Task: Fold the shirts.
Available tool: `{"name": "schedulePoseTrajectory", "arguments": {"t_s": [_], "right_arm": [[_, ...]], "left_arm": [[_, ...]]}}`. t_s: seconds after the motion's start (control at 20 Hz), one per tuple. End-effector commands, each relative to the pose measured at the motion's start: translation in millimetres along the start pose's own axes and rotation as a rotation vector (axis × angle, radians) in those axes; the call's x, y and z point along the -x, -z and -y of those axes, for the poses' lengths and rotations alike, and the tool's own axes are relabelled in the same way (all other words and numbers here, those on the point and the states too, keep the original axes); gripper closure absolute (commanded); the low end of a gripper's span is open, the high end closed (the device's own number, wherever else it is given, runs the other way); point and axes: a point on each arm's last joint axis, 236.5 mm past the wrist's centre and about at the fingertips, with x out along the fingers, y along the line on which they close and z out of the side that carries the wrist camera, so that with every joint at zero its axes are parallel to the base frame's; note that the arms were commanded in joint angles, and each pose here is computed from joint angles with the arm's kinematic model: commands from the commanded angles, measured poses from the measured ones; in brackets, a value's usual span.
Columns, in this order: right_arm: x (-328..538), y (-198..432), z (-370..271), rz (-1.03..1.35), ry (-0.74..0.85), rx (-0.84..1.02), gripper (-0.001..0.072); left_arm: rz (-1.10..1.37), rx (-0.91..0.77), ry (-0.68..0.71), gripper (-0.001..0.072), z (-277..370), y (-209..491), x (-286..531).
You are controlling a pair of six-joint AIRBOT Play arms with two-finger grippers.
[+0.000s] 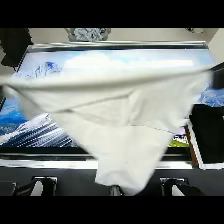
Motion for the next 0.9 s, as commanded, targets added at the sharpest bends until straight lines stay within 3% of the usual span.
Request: {"name": "schedulePoseTrajectory", "arguments": {"t_s": [0.0, 0.35, 0.4, 0.45, 0.5, 0.55, 0.7, 0.85], "right_arm": [[-146, 49, -45, -0.157, -0.306, -0.169, 0.0661], [-276, 18, -58, 0.008, -0.299, -0.376, 0.0654], [-280, 12, -57, 0.033, -0.288, -0.392, 0.0573], [-278, 7, -56, 0.05, -0.286, -0.397, 0.037], [-273, 3, -54, 0.051, -0.293, -0.383, 0.0132], [-262, 1, -51, 0.045, -0.311, -0.33, 0.0011], [-213, 34, -28, -0.089, -0.358, -0.208, 0.003], [-176, 129, -19, -0.438, -0.414, -0.178, 0.005]], "left_arm": [[-0.29, 0.153, -0.049, 0.0679, -57, 118, -77], [-0.329, 0.206, -0.045, 0.0677, -89, 100, -202], [-0.356, 0.194, -0.028, 0.0651, -87, 97, -213], [-0.384, 0.176, -0.003, 0.0433, -82, 92, -219], [-0.419, 0.155, 0.031, 0.0064, -73, 86, -220], [-0.453, 0.124, 0.048, -0.0013, -69, 79, -215], [-0.613, 0.008, -0.042, -0.001, -89, 80, -175], [-0.806, 0.007, -0.196, -0.0011, -121, 127, -137]]}}
